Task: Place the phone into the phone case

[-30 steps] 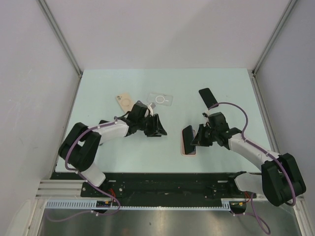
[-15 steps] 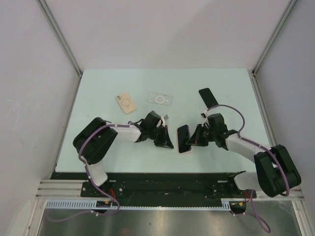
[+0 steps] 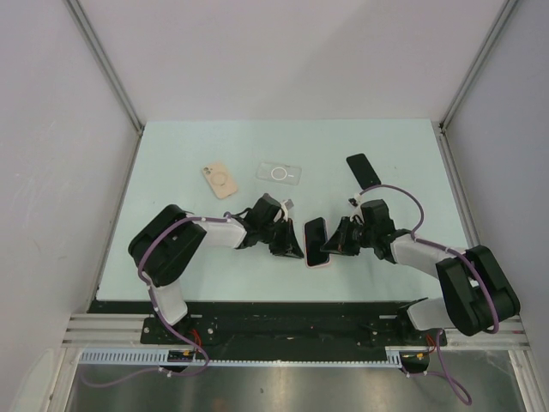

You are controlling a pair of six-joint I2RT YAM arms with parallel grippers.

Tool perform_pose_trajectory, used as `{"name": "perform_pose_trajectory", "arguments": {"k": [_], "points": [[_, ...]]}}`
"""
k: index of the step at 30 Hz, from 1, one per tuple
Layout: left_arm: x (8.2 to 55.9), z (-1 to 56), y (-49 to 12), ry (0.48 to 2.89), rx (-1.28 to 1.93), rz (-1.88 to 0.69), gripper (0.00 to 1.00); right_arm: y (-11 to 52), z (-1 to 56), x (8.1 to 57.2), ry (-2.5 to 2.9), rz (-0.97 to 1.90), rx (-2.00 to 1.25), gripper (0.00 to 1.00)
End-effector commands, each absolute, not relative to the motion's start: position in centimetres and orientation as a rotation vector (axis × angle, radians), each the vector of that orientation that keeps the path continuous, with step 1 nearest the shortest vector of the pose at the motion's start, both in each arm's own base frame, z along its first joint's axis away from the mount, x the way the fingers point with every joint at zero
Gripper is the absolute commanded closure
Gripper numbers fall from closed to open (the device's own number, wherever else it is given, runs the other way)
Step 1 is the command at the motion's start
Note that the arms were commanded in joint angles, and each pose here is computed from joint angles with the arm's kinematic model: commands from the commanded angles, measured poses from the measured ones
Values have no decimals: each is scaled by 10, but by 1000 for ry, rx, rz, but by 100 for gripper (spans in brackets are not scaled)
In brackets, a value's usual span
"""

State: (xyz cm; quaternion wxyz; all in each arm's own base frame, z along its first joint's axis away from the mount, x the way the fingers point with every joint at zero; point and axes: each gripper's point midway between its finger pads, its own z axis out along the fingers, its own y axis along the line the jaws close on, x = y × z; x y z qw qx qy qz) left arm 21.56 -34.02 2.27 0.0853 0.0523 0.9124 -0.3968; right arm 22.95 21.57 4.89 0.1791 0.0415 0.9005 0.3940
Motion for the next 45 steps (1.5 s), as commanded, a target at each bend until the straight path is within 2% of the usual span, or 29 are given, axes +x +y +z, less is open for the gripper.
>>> {"name": "perform_pose_trajectory", "arguments": {"k": [1,8,9,11,21,29,41,45], "points": [[223,34,-348,2668,150,-1197,85,207,26,213,2641,1036,140,88],[227,34,-352,2655,160,-1207,73,200,26,211,2652,987,164,78],[228,36,-353,2644,170,-1217,72,200,26,211,2650,984,165,73],[230,44,-358,2615,196,-1245,68,200,27,212,2650,985,171,70],[248,44,-363,2581,236,-1179,66,193,47,219,2611,1001,208,53],[259,40,-372,2574,277,-1166,66,177,59,228,2591,970,263,50],[261,26,-376,2610,264,-1162,66,173,54,241,2589,956,253,51],[259,18,-375,2635,251,-1157,67,177,48,245,2596,974,235,46]]}}
